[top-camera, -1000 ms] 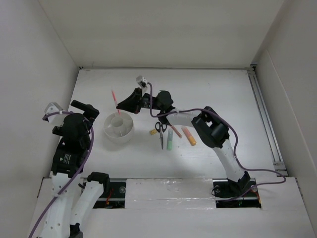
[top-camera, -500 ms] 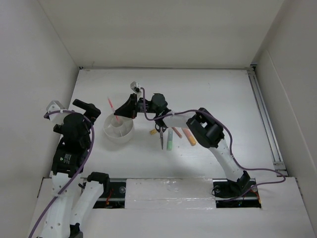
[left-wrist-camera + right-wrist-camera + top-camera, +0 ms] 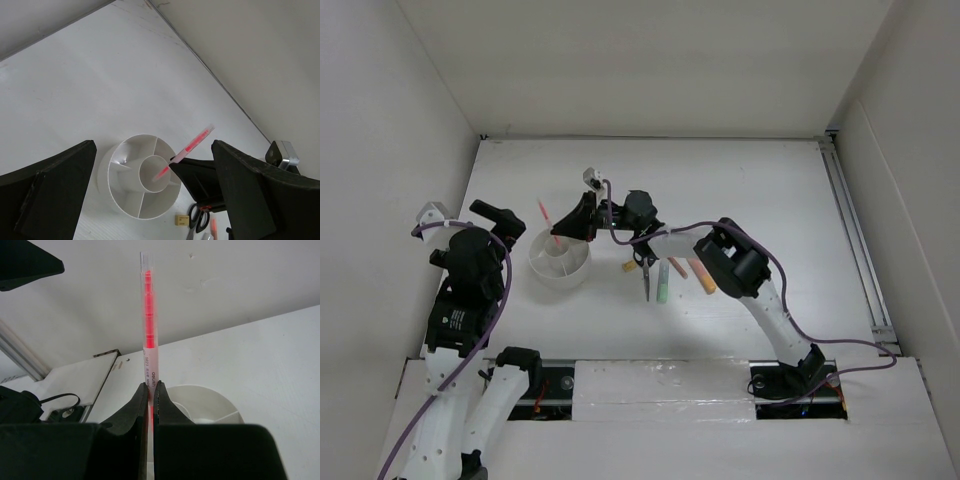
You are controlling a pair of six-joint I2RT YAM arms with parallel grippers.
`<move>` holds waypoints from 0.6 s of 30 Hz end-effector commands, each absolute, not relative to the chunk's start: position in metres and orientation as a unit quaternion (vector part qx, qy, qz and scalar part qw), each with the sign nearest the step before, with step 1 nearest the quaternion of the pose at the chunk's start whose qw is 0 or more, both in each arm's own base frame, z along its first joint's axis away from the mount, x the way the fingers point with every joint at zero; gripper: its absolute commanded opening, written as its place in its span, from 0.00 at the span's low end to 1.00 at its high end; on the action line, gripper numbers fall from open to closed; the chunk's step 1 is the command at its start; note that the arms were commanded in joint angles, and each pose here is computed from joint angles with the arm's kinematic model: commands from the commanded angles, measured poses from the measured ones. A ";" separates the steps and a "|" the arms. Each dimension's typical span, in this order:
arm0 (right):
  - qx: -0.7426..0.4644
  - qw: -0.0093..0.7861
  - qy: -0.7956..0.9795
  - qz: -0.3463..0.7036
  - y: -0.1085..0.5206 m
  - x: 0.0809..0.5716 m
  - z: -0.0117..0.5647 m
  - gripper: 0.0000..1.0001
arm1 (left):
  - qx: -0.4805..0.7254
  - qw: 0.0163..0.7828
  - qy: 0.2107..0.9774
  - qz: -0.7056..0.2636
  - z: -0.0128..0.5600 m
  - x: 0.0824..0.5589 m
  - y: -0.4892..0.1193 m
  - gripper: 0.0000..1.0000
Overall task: Sort the stationery into containers
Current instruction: Place the pen in the storage box.
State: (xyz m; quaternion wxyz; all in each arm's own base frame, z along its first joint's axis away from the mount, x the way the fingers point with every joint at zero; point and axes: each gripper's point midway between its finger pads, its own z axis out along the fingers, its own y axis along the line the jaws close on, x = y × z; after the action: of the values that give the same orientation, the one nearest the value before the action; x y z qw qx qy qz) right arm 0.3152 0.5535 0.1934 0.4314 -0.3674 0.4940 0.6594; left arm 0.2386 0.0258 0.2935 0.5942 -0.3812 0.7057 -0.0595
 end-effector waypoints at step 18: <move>-0.380 0.436 0.488 0.654 0.547 0.299 0.177 0.45 | -0.366 0.607 0.702 -0.073 0.302 0.243 0.022 1.00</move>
State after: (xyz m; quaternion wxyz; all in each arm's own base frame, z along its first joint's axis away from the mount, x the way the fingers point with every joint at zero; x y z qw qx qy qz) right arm 0.3091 0.5446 0.1607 0.4227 -0.3658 0.5144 0.6503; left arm 0.2406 0.0217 0.2959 0.5966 -0.3716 0.7080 -0.0690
